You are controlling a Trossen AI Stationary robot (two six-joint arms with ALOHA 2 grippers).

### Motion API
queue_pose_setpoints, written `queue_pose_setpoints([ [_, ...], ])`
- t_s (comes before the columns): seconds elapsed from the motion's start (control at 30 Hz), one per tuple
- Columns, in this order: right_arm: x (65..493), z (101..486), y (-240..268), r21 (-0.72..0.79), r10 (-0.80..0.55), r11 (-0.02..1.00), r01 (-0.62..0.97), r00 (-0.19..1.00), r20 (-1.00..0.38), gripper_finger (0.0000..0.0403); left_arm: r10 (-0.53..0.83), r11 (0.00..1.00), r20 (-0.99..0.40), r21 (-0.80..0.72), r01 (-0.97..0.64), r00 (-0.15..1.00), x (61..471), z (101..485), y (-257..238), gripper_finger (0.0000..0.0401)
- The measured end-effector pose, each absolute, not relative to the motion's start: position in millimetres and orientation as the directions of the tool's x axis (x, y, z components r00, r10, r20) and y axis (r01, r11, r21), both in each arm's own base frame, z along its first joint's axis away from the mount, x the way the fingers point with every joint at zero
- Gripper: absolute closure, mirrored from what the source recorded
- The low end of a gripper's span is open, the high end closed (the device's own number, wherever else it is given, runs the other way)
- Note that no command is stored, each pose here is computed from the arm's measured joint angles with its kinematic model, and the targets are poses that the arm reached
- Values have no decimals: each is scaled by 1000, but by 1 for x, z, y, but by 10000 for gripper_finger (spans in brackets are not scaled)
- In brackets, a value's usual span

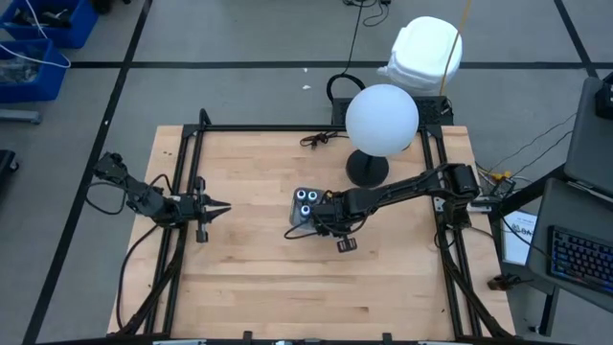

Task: Pick & Place food coloring
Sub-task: Put the small orange food coloring bottle into the gray bin, then put the small dark blue food coloring bottle into the gray bin

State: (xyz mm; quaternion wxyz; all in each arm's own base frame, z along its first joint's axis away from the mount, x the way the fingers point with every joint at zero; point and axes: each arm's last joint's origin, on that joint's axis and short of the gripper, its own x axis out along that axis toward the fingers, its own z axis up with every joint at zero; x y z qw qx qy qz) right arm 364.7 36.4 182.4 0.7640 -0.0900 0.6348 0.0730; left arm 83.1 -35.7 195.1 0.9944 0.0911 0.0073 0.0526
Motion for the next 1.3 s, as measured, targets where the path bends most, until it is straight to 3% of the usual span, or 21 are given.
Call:
queue_pose_setpoints([
  [0.63,366,186,34,18,69,970,-242,203,-977,286,105,981,-6,167,-102,994,83,195,-36,354],
  [0.87,345,233,29,-95,-31,974,-206,293,-956,287,104,982,-5,158,-102,995,83,195,-36,354],
  [1.0,313,283,32,-111,-59,988,-111,395,-917,291,104,983,-5,156,-102,995,83,195,-36,354],
  [1.1,282,316,45,-83,-15,992,-100,546,-837,317,103,983,-5,156,-101,995,83,195,-36,354],
  [1.3,191,328,50,-28,51,996,-80,830,-556,395,103,984,-5,146,-101,995,83,195,-36,354],
])
